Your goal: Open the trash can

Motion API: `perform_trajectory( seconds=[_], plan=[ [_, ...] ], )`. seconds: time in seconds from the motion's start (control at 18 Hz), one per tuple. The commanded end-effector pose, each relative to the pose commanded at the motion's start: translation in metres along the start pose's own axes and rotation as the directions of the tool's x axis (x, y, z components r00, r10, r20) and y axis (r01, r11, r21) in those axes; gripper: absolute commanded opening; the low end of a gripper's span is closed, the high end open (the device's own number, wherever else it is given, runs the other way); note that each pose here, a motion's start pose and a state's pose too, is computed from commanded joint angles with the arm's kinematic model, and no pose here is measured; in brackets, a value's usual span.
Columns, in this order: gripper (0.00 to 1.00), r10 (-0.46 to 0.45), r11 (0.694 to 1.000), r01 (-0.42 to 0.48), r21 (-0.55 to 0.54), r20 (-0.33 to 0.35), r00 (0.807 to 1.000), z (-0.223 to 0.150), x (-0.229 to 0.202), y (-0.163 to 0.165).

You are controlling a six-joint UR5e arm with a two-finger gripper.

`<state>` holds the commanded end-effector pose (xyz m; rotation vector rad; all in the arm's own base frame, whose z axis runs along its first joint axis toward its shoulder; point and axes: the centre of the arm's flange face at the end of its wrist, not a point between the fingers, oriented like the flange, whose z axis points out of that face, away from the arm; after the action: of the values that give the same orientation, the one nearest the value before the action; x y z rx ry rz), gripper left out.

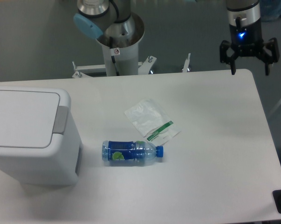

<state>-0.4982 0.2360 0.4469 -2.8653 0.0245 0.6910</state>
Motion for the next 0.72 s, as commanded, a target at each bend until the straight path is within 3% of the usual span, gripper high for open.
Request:
perform_trajectory(
  seconds=[0.61,0.72],
  plan=[
    [1.00,0.009,1.000,-0.009,0.007,-0.029,1.000,0.016,0.003,-0.014],
    [1.00,-0.053,0.998,0.053,0.022,-0.029,0.998,0.014,0.005,-0.030]
  ],
)
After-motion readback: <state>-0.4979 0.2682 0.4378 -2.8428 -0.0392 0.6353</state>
